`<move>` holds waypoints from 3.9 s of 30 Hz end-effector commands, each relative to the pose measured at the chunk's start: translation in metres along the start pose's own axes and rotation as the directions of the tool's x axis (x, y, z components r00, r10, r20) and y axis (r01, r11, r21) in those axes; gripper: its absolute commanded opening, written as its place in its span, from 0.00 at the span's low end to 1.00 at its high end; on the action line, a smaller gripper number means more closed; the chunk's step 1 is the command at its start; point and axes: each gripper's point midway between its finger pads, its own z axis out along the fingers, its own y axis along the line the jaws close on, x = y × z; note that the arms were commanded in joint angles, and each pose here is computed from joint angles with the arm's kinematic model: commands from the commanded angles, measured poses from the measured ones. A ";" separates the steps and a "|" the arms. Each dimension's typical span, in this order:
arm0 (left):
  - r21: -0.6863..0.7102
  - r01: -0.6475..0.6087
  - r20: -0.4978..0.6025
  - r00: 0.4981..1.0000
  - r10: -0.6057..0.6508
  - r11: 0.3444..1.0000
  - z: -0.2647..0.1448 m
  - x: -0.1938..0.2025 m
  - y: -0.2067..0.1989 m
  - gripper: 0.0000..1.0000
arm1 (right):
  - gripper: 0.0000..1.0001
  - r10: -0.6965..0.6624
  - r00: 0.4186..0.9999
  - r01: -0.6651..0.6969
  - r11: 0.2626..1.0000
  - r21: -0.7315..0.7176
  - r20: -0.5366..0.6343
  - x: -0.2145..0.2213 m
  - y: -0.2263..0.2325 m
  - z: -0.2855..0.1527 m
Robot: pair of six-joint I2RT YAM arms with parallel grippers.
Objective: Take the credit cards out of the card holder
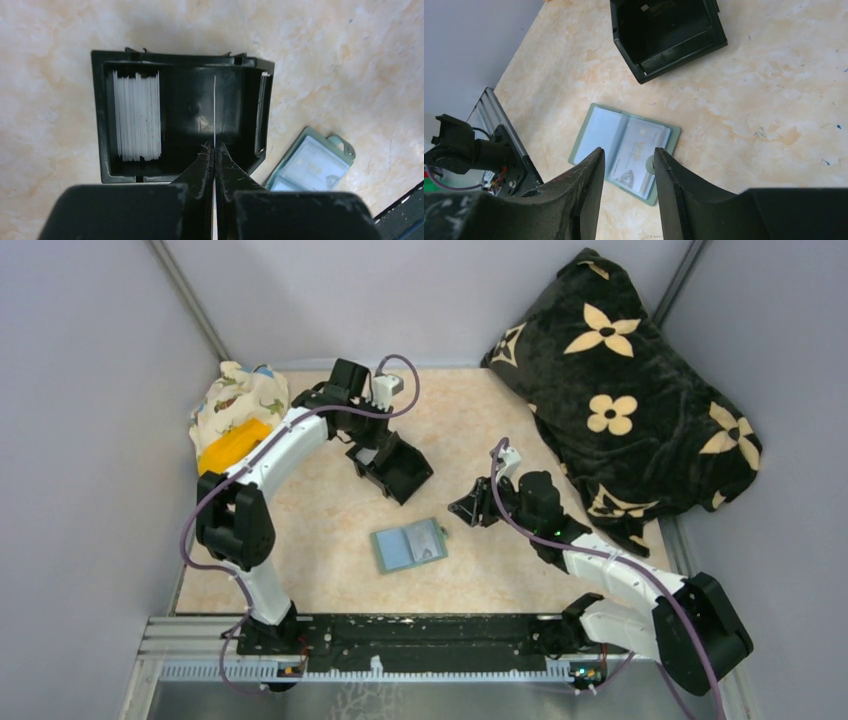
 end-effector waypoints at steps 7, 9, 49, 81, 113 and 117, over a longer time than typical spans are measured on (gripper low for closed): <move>-0.028 -0.143 -0.078 0.987 0.140 0.989 0.006 0.022 0.016 0.00 | 0.41 -0.039 0.998 0.039 0.999 -0.002 0.057 -0.016 -0.003 -0.003; -0.038 -0.151 -0.081 0.986 0.148 0.988 0.009 0.023 0.019 0.00 | 0.41 -0.032 0.998 0.033 0.999 -0.009 0.056 -0.014 -0.003 -0.002; 0.015 -0.134 -0.185 0.974 0.135 0.991 0.067 0.058 0.033 0.00 | 0.41 -0.013 0.998 0.012 1.000 0.014 0.064 -0.007 -0.022 -0.002; -0.176 -0.158 -0.213 0.970 0.119 0.972 0.054 0.057 0.064 0.15 | 0.41 0.003 0.999 -0.003 1.000 0.009 0.049 0.000 -0.027 0.002; -0.214 -0.125 0.301 0.935 0.188 0.969 -0.067 -0.041 -0.034 0.20 | 0.41 0.014 1.000 -0.014 1.000 -0.008 0.009 0.003 -0.026 0.011; -0.160 -0.107 0.350 0.923 0.158 0.981 -0.039 -0.016 -0.103 0.28 | 0.42 0.013 1.000 -0.012 0.999 0.036 -0.017 0.005 -0.033 0.013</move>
